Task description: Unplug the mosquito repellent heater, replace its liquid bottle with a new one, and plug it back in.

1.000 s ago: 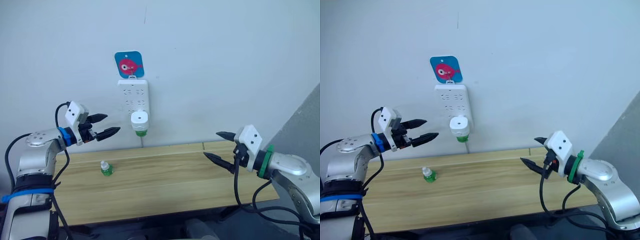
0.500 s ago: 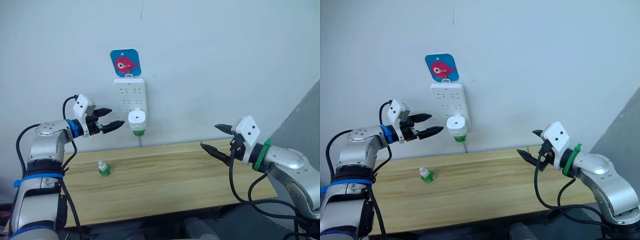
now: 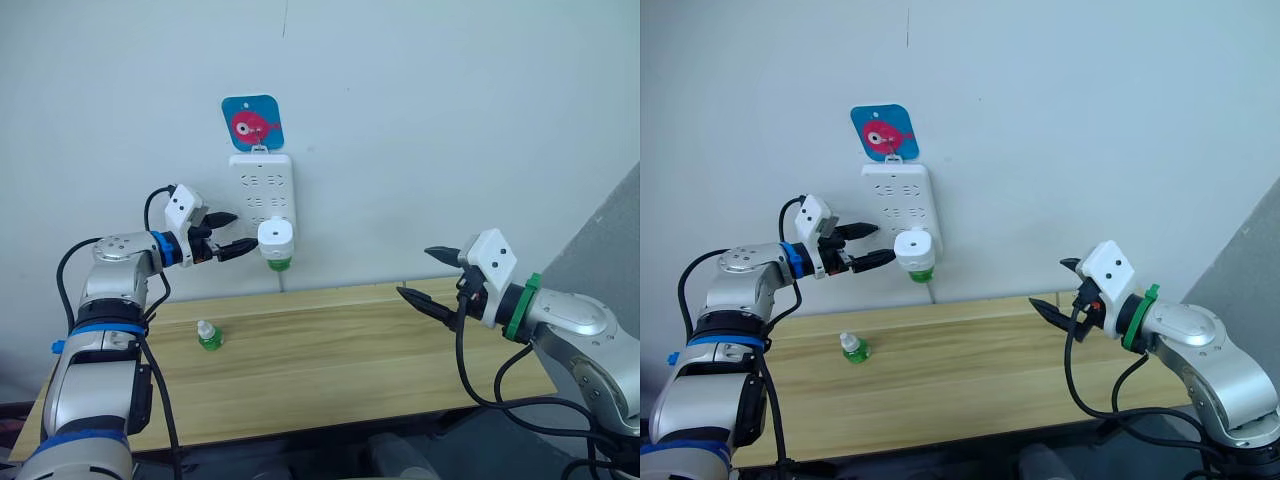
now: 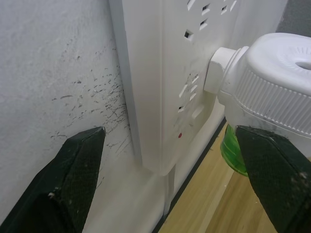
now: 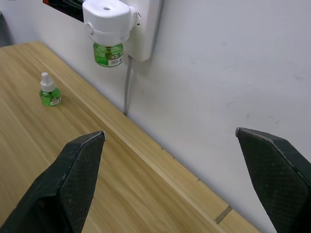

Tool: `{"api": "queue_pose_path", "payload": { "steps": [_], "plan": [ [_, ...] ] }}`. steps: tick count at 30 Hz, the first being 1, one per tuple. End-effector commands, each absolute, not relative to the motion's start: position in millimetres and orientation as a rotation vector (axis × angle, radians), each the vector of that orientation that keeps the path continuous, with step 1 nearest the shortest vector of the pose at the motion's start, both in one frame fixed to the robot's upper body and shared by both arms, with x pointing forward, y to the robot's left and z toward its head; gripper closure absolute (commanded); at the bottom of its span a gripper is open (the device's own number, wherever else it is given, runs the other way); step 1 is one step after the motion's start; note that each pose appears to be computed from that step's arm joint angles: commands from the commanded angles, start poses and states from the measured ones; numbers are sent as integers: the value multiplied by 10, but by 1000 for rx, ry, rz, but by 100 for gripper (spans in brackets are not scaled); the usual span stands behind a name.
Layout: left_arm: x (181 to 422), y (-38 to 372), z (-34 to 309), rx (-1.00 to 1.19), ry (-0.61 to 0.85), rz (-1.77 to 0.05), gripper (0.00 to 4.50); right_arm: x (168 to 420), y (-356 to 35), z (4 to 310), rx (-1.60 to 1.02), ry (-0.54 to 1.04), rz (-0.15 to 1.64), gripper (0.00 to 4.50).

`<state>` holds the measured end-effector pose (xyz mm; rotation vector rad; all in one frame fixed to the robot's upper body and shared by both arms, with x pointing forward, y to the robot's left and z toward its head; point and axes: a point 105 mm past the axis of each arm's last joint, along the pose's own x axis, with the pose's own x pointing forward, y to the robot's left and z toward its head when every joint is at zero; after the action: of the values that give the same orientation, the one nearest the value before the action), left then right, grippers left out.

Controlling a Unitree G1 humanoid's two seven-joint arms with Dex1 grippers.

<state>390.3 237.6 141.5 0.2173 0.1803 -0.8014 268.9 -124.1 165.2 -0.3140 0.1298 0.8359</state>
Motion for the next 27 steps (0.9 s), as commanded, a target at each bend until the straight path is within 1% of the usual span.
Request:
{"api": "queue_pose_path", "payload": {
  "steps": [1, 5, 16, 19, 27],
  "plan": [
    [3972, 2240, 1588, 244, 126, -845, 3, 2647, -1200, 1777, -332, 81, 848, 0],
    [3993, 2191, 1629, 229, 116, -862, 3, 2641, -1194, 1779, -329, 84, 851, 0],
    [3986, 2221, 1689, 207, 101, -865, 3, 2657, -1201, 1767, -329, 87, 868, 0],
    [3986, 2236, 1704, 205, 91, -858, 63, 2653, -1186, 1760, -329, 88, 884, 0],
    [3977, 2213, 1716, 220, 78, -879, 315, 2669, -1136, 1753, -324, 77, 910, 0]
  ]
}}
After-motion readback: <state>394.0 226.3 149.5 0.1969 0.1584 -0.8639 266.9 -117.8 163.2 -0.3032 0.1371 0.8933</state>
